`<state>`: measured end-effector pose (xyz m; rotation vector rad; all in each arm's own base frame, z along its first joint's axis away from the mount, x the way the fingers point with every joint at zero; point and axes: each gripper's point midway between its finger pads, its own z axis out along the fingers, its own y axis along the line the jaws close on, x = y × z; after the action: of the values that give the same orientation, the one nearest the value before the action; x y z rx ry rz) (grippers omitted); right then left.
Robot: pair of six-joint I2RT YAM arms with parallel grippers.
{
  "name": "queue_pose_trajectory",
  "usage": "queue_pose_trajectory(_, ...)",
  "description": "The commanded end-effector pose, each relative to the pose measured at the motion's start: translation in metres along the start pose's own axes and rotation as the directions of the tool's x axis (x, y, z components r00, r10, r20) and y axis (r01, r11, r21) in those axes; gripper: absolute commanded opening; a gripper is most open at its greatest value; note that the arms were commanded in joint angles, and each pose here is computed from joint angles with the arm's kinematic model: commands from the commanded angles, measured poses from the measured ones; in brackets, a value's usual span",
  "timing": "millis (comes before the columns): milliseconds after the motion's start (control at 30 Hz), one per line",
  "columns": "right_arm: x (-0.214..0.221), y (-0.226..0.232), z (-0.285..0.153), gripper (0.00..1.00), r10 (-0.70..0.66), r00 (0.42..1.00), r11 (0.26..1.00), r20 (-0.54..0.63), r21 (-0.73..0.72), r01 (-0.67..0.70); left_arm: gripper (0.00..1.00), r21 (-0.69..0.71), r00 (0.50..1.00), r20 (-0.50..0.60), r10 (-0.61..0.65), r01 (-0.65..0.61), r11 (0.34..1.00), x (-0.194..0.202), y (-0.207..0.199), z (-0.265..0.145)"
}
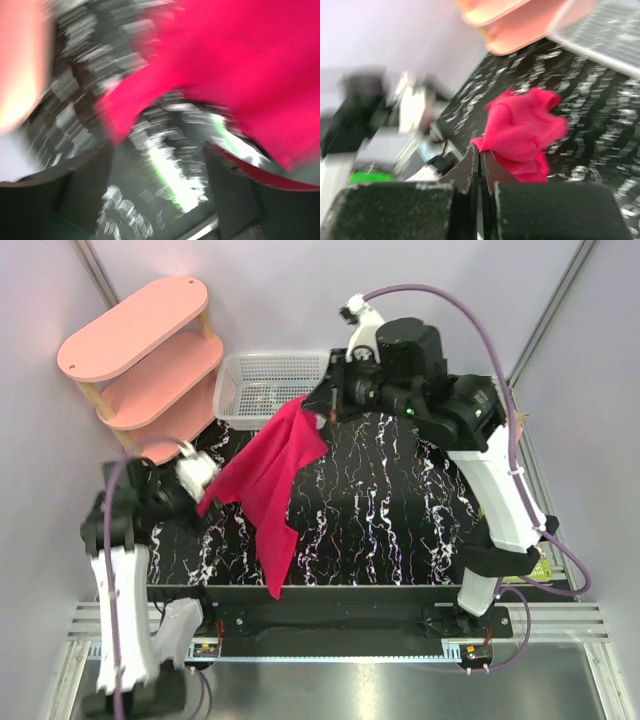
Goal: Fold and stack the t-shirts
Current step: Flatten out the tshirt
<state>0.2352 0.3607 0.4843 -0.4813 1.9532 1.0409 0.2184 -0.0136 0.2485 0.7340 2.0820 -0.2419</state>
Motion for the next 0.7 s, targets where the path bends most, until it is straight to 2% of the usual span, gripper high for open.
queue_pose_trajectory(0, -0.02, -0.044, -0.017, 0.0, -0.022, 0.997, 0.989, 0.075, 0.149, 0.011, 0.85, 0.174, 0.953, -0.032, 0.302, -0.292, 0.941, 0.023, -0.077, -0.006)
queue_pose_trajectory(100, -0.011, -0.061, -0.014, 0.0, -0.02, 0.999, 0.981, 0.044, 0.195, 0.011, 0.85, 0.331, 0.946, -0.139, 0.292, -0.234, 0.914, 0.042, -0.101, 0.014)
queue_pose_trajectory(133, -0.01, -0.061, -0.016, 0.0, -0.017, 0.999, 0.981, 0.044, 0.196, 0.008, 0.84, 0.368, 0.946, -0.195, 0.258, -0.173, 0.914, 0.048, -0.108, 0.022)
queue_pose_trajectory(167, -0.007, -0.063, -0.015, 0.0, -0.016, 0.999, 0.98, 0.034, 0.2, 0.009, 0.82, 0.413, 0.937, -0.207, 0.282, -0.177, 0.893, 0.051, -0.119, 0.027)
queue_pose_trajectory(233, -0.003, -0.067, -0.014, 0.0, -0.011, 1.0, 0.977, 0.024, 0.215, 0.005, 0.81, 0.415, 0.932, -0.235, 0.277, -0.161, 0.895, 0.058, -0.125, 0.039)
queue_pose_trajectory(467, 0.002, -0.08, -0.012, 0.0, -0.005, 1.0, 0.968, 0.016, 0.252, 0.001, 0.84, 0.472, 0.866, -0.25, 0.434, -0.282, 0.835, 0.069, -0.16, 0.058)
queue_pose_trajectory(667, 0.005, -0.097, -0.01, 0.0, 0.01, 1.0, 0.959, 0.006, 0.282, -0.011, 0.9, 0.541, 0.796, -0.297, 0.528, -0.315, 0.78, 0.084, -0.18, 0.071)
